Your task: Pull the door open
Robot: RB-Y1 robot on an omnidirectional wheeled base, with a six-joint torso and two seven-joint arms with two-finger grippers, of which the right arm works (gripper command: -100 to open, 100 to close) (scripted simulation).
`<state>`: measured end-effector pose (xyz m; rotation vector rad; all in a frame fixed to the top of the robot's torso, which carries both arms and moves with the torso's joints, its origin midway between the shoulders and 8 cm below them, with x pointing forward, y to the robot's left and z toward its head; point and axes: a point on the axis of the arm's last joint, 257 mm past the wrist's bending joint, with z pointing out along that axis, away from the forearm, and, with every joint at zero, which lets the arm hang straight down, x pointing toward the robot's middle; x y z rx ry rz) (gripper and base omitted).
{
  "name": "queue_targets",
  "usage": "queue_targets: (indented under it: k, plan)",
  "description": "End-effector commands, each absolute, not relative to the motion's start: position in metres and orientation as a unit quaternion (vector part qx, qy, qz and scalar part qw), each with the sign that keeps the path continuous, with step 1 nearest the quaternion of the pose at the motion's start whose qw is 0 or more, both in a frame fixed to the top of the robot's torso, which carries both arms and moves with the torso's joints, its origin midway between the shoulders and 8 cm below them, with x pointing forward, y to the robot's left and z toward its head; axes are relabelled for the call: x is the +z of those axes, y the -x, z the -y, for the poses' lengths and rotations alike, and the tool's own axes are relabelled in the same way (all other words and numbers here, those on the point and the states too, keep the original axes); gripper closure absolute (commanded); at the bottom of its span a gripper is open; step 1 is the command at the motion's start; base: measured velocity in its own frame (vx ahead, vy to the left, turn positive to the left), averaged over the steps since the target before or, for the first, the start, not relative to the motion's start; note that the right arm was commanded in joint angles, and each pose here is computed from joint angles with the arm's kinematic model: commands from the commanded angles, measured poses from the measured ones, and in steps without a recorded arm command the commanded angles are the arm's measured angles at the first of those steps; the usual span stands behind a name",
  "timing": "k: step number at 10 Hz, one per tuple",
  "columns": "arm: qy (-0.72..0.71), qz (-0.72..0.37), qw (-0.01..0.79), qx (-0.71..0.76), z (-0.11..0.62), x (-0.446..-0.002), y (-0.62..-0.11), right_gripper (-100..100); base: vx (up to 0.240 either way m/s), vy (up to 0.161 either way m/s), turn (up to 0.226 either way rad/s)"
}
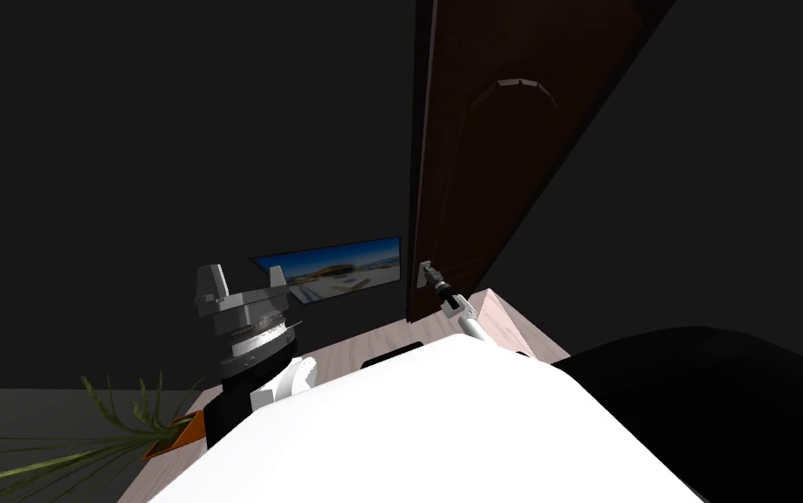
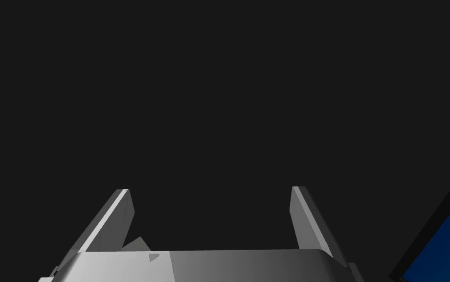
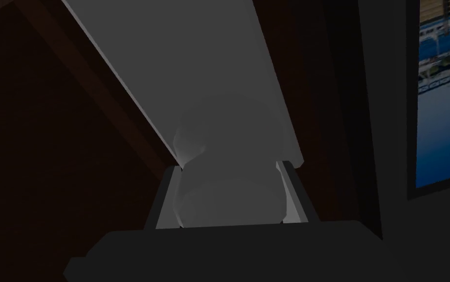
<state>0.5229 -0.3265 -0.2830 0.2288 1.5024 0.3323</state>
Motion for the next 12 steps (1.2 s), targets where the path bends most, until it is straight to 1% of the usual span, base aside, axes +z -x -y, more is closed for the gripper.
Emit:
queue_targets:
  k: [1,12]
  plan:
    - [-0.135,-0.669,0.707,0.186,0.3177,-0.283,-0.5218,100,-0.097,-0.055,0.082]
    - [-0.295,-0.6,0.664,0.334,0.3107,-0.2744,-0.5194,100,-0.067,-0.048,0.065]
